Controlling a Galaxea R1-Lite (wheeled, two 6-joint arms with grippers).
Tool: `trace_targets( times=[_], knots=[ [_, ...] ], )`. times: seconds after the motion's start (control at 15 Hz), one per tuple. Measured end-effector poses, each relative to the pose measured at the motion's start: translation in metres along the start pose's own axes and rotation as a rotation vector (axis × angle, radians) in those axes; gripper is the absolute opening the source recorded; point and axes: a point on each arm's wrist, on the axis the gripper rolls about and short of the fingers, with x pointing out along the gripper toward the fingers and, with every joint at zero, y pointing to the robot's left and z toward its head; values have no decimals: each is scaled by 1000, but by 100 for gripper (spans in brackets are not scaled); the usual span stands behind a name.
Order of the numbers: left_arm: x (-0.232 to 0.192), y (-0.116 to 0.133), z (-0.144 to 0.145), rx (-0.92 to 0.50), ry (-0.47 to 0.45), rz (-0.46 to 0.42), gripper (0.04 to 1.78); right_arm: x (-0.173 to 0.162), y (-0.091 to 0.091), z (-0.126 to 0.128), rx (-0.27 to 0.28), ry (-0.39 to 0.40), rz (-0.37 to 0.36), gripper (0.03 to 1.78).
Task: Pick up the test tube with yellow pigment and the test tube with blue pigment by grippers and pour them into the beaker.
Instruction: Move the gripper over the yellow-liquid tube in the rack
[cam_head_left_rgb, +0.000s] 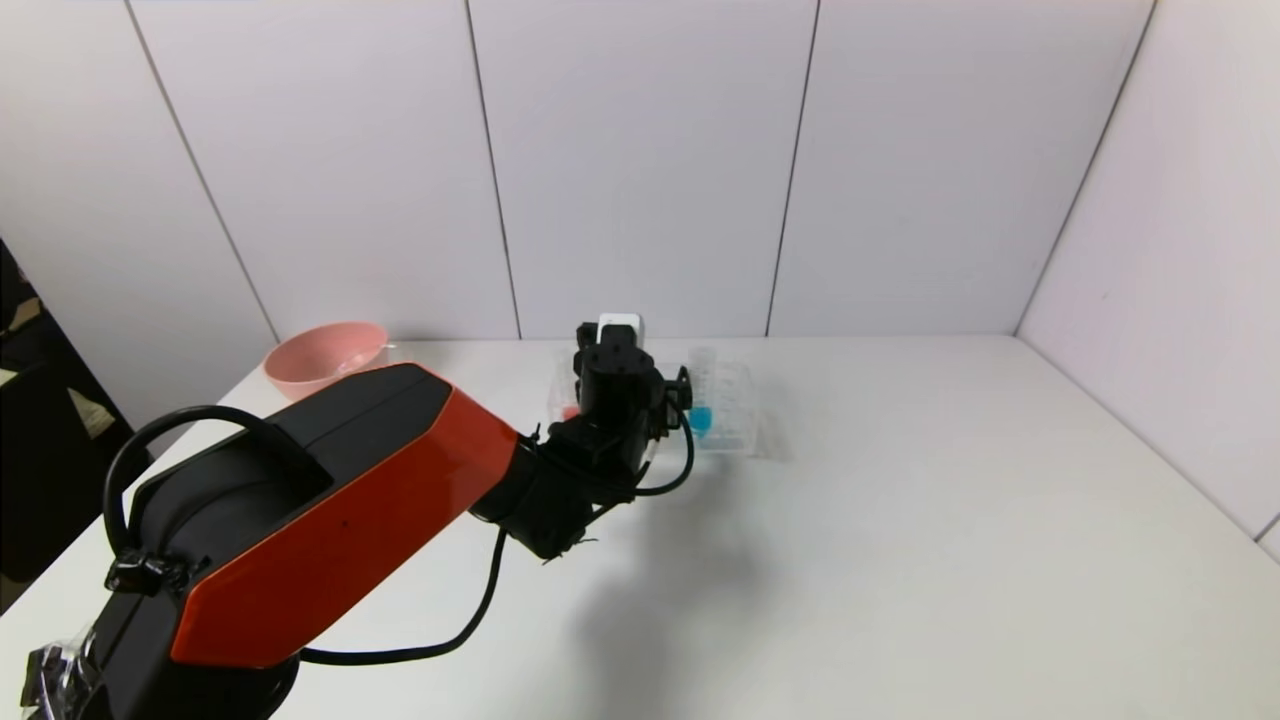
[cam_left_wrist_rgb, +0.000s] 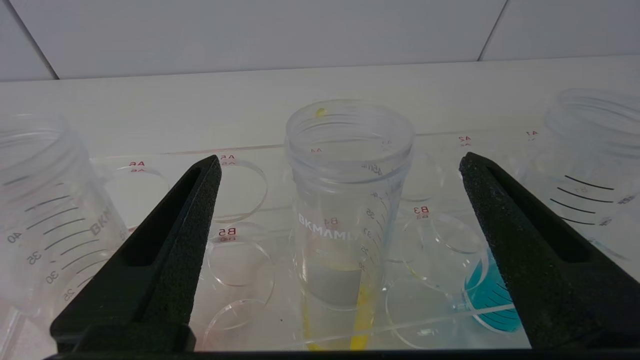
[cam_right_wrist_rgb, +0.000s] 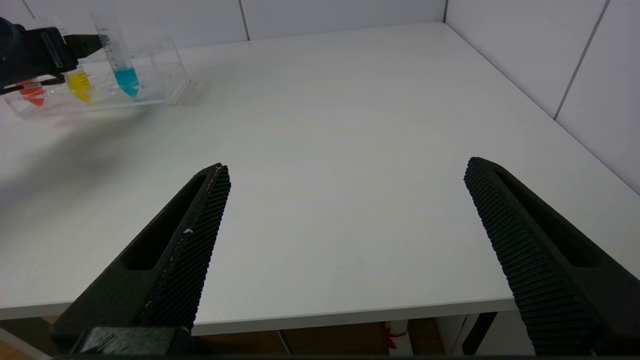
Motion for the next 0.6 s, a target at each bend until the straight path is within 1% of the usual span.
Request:
trace_targets(
  times=[0.33, 0.4, 0.47, 0.6],
  knots=[
    [3, 2, -1, 1, 1, 7, 166, 0, 0, 0, 0, 0, 0, 171],
    [3, 2, -2, 5, 7, 8, 163, 0, 0, 0, 0, 0, 0, 171],
    [4, 3, -3, 6, 10, 9, 158, 0, 0, 0, 0, 0, 0, 171],
    [4, 3, -4, 8, 14, 9, 141, 0, 0, 0, 0, 0, 0, 171]
  ],
)
